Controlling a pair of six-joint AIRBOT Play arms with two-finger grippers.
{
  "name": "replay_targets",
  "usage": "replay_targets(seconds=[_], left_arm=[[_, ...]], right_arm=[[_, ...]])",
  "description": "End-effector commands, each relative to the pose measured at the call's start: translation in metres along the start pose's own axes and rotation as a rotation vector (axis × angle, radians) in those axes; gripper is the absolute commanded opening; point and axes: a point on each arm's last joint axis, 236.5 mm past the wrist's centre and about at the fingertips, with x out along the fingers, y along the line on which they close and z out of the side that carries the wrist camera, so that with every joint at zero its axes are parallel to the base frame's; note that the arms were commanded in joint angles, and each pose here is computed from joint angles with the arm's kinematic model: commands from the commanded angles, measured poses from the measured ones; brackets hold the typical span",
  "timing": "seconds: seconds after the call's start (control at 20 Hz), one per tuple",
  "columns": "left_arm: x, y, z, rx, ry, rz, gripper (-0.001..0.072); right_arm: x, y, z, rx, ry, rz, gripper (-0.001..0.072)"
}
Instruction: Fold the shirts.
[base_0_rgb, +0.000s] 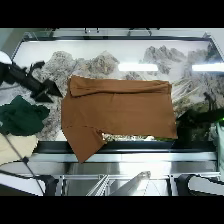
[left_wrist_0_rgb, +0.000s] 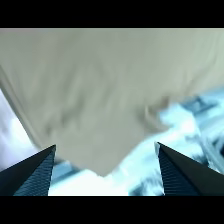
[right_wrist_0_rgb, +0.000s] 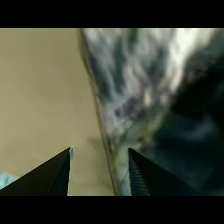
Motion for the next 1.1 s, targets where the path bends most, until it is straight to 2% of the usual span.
replay_targets(seconds=[0.0, 0.1, 0.15, 0.2, 0.35, 0.65, 0.75, 0.8, 0.9, 1.0, 1.05], left_arm=[[0.042, 0.000, -0.087, -0.114, 0.168, -0.053, 0.0706], [0.067, 0.003, -0.123, -0.161, 0.216, -0.070, 0.0706], [0.079, 0.006, -0.135, -0.181, 0.217, -0.072, 0.0707], [0.089, 0.009, -0.141, -0.192, 0.207, -0.070, 0.0706], [0.115, 0.020, -0.143, -0.220, 0.156, -0.052, 0.0707], [0.163, 0.030, -0.129, -0.196, 0.180, 0.021, 0.0705], [0.174, 0.029, -0.113, -0.163, 0.197, 0.047, 0.0659], [0.177, 0.027, -0.104, -0.120, 0.202, 0.057, 0.0512], [0.177, 0.020, -0.089, -0.085, 0.225, 0.054, 0.0308], [0.175, 0.012, -0.084, -0.056, 0.254, 0.048, 0.0002], [0.172, 0.009, -0.084, -0.043, 0.262, 0.046, 0.0026]], right_arm=[[0.030, -0.019, -0.032, 0.077, 0.031, -0.033, 0.0413], [0.045, -0.010, -0.037, 0.058, 0.071, 0.002, 0.0403], [0.051, -0.003, -0.037, 0.049, 0.078, 0.026, 0.0320], [0.054, 0.004, -0.034, 0.036, 0.071, 0.048, 0.0291], [0.054, 0.019, -0.024, 0.034, 0.029, 0.104, 0.0294], [0.054, 0.022, -0.024, 0.040, 0.030, 0.121, 0.0294], [0.053, 0.025, -0.027, 0.041, 0.042, 0.132, 0.0294], [0.053, 0.027, -0.028, 0.043, 0.049, 0.140, 0.0294], [0.052, 0.030, -0.032, 0.046, 0.066, 0.156, 0.0294], [0.051, 0.033, -0.035, 0.046, 0.081, 0.169, 0.0293], [0.050, 0.035, -0.038, 0.045, 0.091, 0.177, 0.0266]])
